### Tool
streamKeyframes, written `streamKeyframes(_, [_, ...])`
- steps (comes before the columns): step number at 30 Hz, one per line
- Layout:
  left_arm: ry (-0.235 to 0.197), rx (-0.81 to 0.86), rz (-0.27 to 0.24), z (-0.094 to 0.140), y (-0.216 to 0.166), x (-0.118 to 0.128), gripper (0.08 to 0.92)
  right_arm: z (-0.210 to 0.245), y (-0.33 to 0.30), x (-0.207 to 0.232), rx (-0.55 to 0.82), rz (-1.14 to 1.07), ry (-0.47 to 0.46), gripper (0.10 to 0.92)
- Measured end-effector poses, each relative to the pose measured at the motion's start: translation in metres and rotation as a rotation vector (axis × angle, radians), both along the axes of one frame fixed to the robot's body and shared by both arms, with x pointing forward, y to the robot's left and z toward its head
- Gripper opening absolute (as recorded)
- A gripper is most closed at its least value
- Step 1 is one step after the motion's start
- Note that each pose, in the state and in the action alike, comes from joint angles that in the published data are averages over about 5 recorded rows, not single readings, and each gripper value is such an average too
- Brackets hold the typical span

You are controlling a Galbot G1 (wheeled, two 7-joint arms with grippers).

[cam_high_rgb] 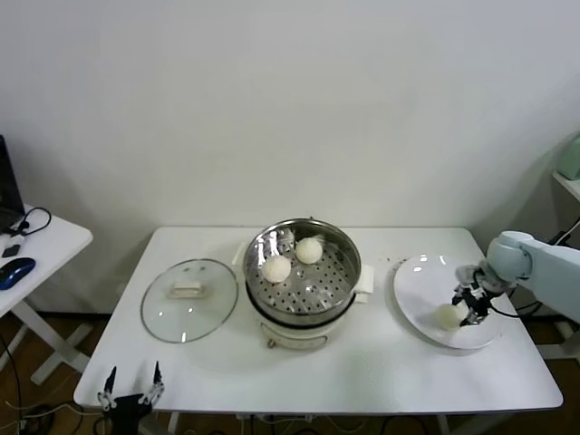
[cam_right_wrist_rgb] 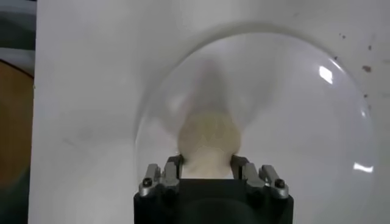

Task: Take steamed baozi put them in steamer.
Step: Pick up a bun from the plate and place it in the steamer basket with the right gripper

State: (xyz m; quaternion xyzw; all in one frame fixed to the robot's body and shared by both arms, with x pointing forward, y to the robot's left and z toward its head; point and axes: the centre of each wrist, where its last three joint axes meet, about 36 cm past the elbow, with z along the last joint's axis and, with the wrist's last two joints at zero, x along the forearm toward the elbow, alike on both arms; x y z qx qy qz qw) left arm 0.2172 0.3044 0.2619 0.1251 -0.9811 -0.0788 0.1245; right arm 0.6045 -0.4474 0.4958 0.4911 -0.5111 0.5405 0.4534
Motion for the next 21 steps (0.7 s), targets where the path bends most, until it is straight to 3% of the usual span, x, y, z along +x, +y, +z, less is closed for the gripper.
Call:
streamKeyframes(10, [0.003,0.01,-0.001,0.002,-0.004,-0.001,0.823,0.09,0.028,0.013,0.076,0.107,-0.063,0.526])
streamKeyframes(21, [-0.001,0.015,0.002,0.007,-0.007,0.0,0.823,0.246,0.124,0.019,0.163,0.43,-0.24,0.526])
